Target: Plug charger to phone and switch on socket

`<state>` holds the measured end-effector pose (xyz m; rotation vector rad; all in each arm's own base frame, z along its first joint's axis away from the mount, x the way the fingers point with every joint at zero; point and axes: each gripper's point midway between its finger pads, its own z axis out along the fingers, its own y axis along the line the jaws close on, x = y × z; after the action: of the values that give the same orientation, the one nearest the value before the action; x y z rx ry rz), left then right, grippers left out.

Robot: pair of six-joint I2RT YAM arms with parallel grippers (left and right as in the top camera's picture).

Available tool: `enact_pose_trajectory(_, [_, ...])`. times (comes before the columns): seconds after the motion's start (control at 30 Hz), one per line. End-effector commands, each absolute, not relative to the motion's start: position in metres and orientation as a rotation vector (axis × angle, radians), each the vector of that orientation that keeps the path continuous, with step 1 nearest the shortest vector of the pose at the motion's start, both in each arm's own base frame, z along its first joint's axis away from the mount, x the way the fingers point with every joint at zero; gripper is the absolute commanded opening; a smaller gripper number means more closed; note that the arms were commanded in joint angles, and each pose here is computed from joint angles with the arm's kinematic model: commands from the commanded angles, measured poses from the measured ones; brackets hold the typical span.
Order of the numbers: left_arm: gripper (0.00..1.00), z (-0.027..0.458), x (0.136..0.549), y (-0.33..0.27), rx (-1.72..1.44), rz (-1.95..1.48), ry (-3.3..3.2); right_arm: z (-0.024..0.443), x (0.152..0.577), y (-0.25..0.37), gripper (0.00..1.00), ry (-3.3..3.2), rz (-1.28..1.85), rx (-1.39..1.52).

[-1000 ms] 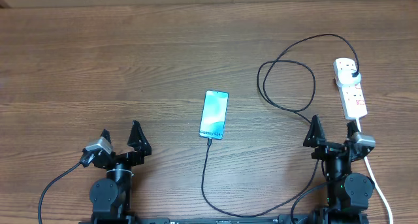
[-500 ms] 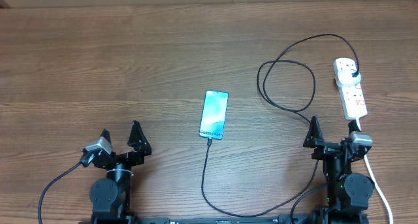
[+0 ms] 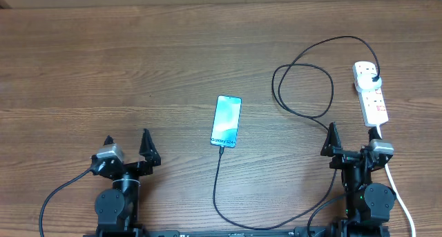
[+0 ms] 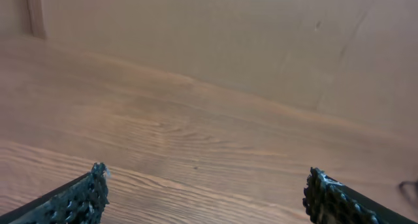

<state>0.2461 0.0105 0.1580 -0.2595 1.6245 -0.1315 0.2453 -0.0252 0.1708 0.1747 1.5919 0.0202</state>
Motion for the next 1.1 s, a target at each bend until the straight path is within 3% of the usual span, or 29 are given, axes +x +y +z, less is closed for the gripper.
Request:
enact_pose_trajectory(0.0, [1.0, 0.157, 0.246, 0.011, -0.127, -0.003, 1.637, 0.17, 0.245, -0.024, 1.0, 1.586, 0.019, 0.163])
enact_pose_trajectory(1.07, [1.0, 0.157, 0.246, 0.011, -0.083, 0.038, 1.64, 0.17, 0.246, 0.009, 1.0, 1.595, 0.123, 0.056])
